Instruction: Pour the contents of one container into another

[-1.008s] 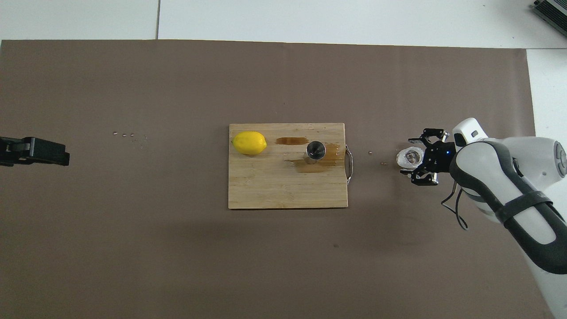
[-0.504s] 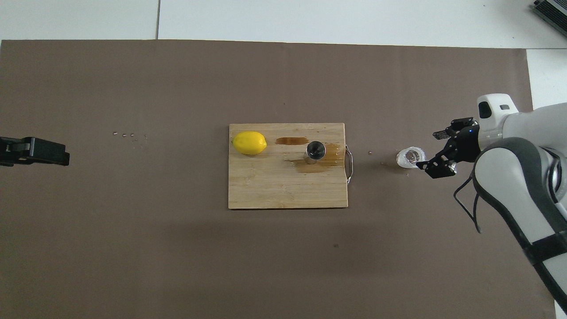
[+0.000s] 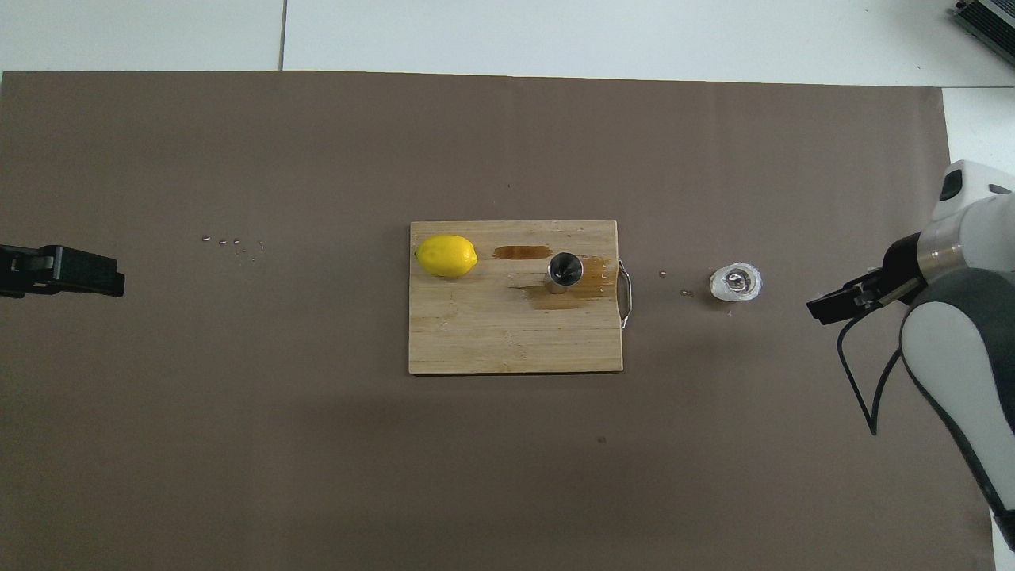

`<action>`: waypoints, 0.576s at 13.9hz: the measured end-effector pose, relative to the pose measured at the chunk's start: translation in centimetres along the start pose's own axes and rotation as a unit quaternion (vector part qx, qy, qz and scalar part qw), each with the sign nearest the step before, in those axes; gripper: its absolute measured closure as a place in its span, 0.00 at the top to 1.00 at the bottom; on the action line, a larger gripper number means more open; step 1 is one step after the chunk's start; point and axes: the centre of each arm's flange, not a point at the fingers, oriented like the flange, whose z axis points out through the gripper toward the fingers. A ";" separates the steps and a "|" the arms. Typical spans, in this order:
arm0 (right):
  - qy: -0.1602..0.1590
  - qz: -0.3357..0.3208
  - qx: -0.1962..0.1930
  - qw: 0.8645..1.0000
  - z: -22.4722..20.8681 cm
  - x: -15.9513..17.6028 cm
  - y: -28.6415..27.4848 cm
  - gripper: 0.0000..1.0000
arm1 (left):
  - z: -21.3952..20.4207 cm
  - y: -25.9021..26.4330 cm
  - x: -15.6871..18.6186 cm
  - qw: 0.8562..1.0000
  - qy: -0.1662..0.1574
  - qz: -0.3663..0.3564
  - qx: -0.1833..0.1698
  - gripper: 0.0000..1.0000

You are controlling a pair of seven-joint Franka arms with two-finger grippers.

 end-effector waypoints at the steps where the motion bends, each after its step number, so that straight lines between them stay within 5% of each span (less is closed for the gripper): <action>1: -0.016 0.039 -0.005 0.999 -1.7 -0.6 0.3 1.00 | 0.0 0.0 0.0 1.000 0.000 0.000 0.000 1.00; 5: -0.027 0.123 -0.022 0.992 -9.1 -2.6 1.8 1.00 | 0.0 0.0 0.0 1.000 0.000 0.000 0.000 1.00; 8: -0.015 0.146 0.008 0.989 -13.4 -4.4 2.8 1.00 | 0.0 0.0 0.0 1.000 0.001 0.000 0.000 1.00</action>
